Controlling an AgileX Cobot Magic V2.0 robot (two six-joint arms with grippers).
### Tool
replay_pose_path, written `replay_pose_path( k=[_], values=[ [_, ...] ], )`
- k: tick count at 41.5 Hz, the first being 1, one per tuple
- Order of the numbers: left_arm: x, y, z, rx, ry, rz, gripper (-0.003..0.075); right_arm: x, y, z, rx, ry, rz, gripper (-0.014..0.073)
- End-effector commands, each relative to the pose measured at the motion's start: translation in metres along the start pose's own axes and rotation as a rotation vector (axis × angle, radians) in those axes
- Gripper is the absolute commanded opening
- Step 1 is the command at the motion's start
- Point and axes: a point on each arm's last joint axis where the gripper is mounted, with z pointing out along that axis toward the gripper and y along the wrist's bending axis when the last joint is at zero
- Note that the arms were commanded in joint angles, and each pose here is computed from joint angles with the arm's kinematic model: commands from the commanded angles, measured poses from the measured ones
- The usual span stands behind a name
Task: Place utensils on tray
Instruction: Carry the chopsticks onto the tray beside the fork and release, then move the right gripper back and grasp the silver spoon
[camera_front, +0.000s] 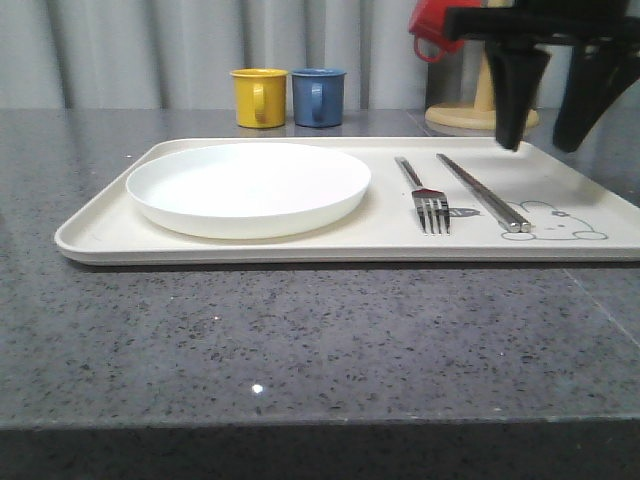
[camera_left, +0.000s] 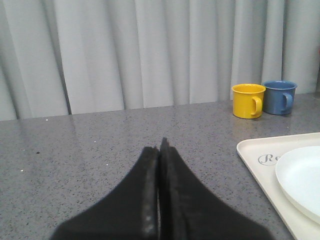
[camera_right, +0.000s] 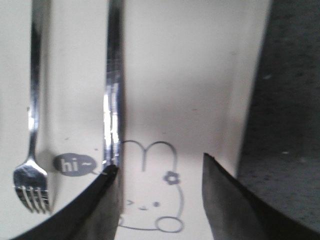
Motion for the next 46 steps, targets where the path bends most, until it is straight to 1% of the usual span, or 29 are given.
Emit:
replay_pose_path(
  k=[1,6,10,18,28,36,46],
  values=[
    [-0.016,0.002,0.000,-0.016,-0.100,-0.012,-0.0019,0.001,-0.030,-0.044,0.025,-0.091,-0.008,0.0404],
    [-0.016,0.002,0.000,-0.016,-0.100,-0.012,-0.0019,0.003,-0.066,-0.054,0.076,-0.067,0.000,0.0403],
    [-0.016,0.002,0.000,-0.016,-0.100,-0.012,-0.0019,0.004,-0.093,-0.057,0.134,-0.054,0.034,0.0403],
    [-0.016,0.002,0.000,-0.016,-0.100,-0.012,-0.0019,0.005,-0.130,-0.061,0.210,-0.055,0.085,0.0403],
    [-0.016,0.002,0.000,-0.016,-0.100,-0.012,-0.0019,0.003,-0.163,-0.064,0.267,-0.105,0.145,0.0403],
    [-0.016,0.002,0.000,-0.016,-0.100,-0.012,-0.0019,0.001,-0.188,-0.047,0.279,-0.058,0.195,0.0403],
    [-0.016,0.002,0.000,-0.016,-0.100,-0.012,-0.0019,-0.010,-0.200,-0.019,0.279,-0.026,0.200,0.0403]
  ],
)
